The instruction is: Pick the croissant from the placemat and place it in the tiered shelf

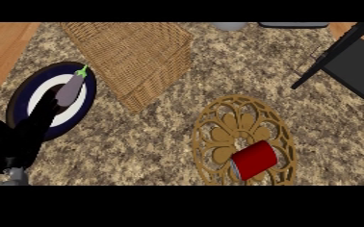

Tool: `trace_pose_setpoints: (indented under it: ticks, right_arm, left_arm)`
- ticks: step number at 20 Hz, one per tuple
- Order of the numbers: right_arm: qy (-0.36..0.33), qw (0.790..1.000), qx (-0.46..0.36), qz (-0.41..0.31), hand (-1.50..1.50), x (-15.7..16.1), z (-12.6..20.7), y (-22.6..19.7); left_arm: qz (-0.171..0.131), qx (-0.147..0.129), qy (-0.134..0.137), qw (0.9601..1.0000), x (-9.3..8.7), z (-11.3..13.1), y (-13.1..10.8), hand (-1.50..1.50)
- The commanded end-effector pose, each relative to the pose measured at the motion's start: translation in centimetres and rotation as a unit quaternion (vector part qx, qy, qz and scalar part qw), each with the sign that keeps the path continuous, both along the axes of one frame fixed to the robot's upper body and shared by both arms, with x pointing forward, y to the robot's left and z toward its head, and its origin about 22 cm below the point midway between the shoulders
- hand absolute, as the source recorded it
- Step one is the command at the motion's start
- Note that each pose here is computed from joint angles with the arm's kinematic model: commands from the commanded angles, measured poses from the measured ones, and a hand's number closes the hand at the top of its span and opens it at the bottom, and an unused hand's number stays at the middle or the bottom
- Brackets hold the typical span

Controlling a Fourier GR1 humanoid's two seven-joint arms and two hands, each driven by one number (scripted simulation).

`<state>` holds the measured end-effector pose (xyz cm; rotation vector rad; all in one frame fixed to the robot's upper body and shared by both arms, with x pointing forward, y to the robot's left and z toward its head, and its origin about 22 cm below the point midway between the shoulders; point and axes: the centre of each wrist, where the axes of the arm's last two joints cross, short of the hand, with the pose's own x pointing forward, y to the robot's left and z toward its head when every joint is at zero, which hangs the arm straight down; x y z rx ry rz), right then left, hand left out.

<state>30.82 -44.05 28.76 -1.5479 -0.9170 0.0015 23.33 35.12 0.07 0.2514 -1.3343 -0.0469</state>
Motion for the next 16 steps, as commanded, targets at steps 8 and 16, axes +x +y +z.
trace_pose_setpoints:
  ticks: [8,16]
  right_arm:
    - [-0.040,0.999,0.011,0.020,-1.50,-0.2,-0.8,-3.2]
    - [-0.146,0.981,0.119,0.044,-1.50,-2.1,0.2,-3.7]
  left_arm:
    - [0.001,0.004,0.001,1.0000,-1.6,-0.2,0.4,0.00]
    - [0.014,0.005,-0.002,0.9999,-0.9,-0.8,0.7,0.00]
